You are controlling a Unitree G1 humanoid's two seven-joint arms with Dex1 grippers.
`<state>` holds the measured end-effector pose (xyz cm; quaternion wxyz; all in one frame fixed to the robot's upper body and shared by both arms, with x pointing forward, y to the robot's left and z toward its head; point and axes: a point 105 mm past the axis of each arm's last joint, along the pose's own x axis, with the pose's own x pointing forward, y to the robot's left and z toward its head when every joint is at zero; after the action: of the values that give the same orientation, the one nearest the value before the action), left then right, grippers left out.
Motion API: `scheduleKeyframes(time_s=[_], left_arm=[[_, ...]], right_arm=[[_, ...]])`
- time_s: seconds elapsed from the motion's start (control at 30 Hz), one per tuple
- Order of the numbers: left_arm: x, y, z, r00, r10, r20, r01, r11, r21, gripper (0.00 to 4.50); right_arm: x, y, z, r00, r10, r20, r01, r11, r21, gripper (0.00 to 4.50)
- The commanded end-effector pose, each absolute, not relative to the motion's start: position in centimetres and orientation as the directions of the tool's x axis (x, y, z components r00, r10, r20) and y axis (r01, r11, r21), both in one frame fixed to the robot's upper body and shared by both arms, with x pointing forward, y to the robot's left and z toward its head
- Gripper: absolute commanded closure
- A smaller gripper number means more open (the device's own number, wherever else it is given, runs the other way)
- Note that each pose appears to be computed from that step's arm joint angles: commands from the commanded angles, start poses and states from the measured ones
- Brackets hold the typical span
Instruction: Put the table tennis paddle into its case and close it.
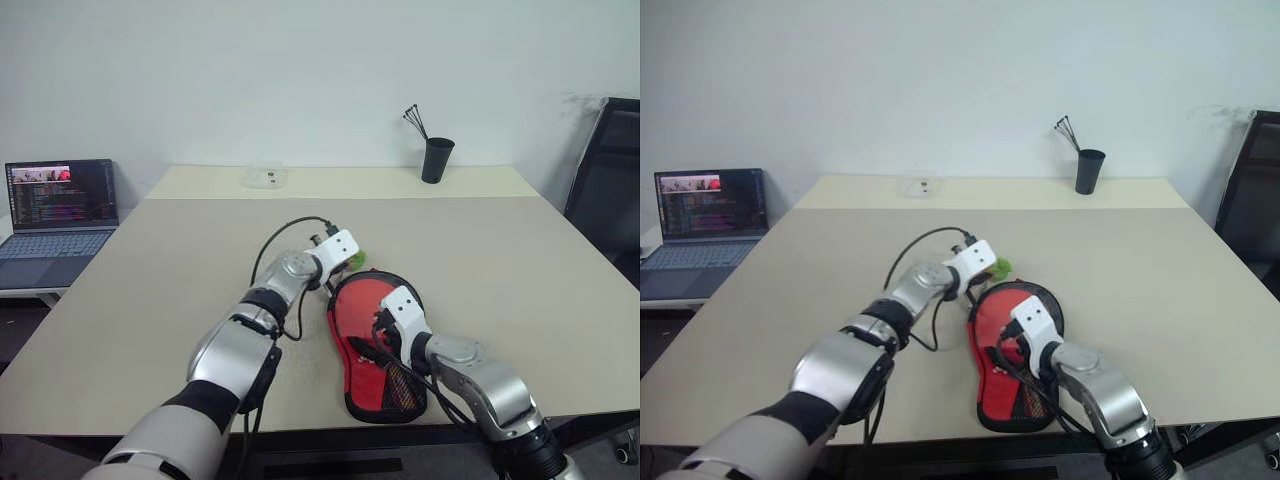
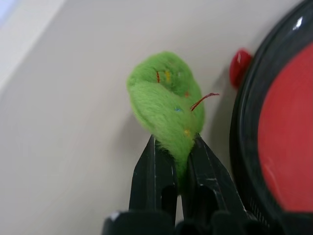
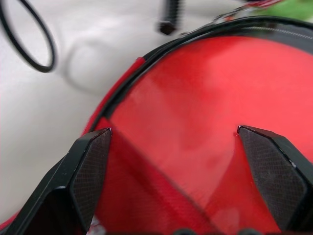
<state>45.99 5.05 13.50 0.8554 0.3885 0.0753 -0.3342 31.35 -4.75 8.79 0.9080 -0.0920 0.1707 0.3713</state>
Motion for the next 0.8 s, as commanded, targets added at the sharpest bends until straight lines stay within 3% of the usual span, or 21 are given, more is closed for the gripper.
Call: scheduleKeyframes(time_s=[0.03, 0.4, 0.8], left_arm=[[46.5, 3.4, 16.6, 0.794, -0.530, -0.299, 0.555, 0.430, 0.712, 4.49], [45.6, -1.3, 18.0, 0.780, -0.577, -0.241, 0.466, 0.279, 0.840, 4.49], [42.2, -8.5, 18.9, 0.638, -0.737, -0.223, 0.471, 0.145, 0.870, 4.49]], right_arm=[[29.8, -4.6, 5.9, 0.615, 0.624, -0.482, -0.705, 0.709, 0.019, 0.00], [28.5, -5.1, 5.5, 0.627, 0.598, -0.499, -0.675, 0.737, 0.035, 0.00], [28.2, -5.4, 5.5, 0.639, 0.584, -0.501, -0.655, 0.754, 0.043, 0.00]])
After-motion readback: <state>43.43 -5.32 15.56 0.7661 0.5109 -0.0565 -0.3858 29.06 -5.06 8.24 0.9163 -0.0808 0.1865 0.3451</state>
